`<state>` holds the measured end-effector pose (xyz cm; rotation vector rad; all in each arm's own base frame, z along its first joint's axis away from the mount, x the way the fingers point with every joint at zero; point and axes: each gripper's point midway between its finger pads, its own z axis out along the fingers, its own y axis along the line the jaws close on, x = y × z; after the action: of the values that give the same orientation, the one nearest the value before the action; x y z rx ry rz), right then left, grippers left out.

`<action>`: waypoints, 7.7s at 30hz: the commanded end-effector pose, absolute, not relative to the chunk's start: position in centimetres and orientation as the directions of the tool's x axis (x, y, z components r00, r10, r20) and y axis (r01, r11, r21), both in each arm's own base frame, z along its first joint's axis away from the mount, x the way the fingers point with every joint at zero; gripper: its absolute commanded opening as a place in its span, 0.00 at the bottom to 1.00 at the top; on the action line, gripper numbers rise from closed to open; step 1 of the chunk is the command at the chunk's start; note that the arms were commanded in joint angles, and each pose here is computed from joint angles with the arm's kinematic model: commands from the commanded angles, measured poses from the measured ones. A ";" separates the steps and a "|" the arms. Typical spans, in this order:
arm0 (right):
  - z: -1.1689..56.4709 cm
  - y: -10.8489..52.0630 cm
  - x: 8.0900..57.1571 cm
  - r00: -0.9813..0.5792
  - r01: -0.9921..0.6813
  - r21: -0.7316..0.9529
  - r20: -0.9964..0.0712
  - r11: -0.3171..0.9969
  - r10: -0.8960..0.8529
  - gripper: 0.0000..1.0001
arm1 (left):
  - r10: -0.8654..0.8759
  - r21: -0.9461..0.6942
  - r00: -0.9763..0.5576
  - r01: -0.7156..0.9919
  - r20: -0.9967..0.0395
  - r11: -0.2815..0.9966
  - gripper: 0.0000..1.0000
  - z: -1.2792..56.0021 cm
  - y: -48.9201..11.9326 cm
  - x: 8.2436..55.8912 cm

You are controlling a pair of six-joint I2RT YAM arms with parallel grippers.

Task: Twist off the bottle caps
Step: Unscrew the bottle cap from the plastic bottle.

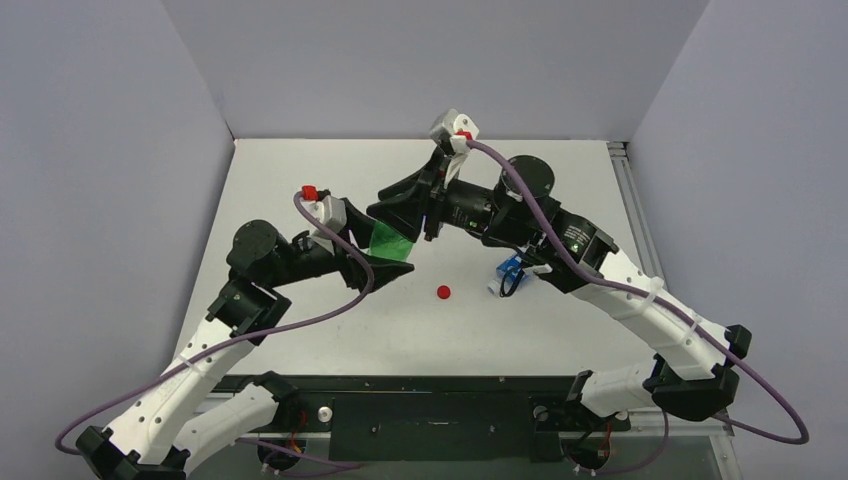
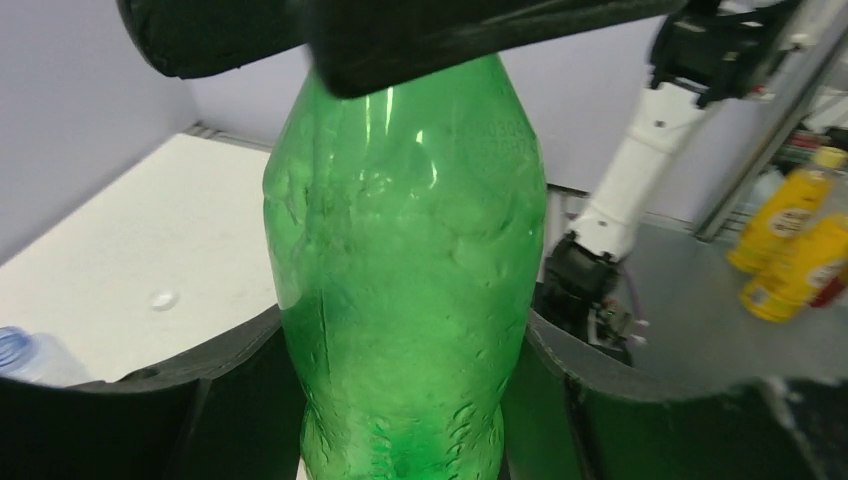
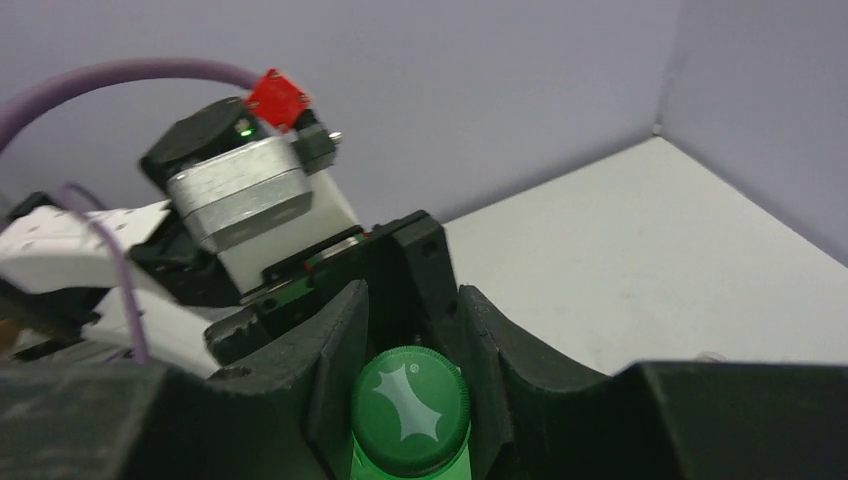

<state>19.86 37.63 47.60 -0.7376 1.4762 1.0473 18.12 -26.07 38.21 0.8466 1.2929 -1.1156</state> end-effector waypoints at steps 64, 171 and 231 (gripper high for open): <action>48.1 38.1 24.5 -0.255 -0.628 0.303 -0.950 0.717 0.179 0.15 | -0.155 0.005 0.109 0.834 -0.982 0.551 0.00 39.8 -23.7 22.6; 53.2 31.3 22.6 -0.097 -0.656 0.184 -0.982 0.732 0.160 0.83 | -0.196 0.048 0.147 0.899 -0.970 0.436 0.02 41.8 -25.7 20.0; 52.4 36.3 19.1 -0.081 -0.815 0.146 -0.987 0.561 0.139 0.00 | -0.321 -0.015 0.046 0.982 -0.946 0.186 0.00 46.6 -26.6 14.8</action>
<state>20.90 37.36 49.07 -0.5787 1.5696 0.7839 19.94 -26.35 41.36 0.7224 1.2272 -1.0170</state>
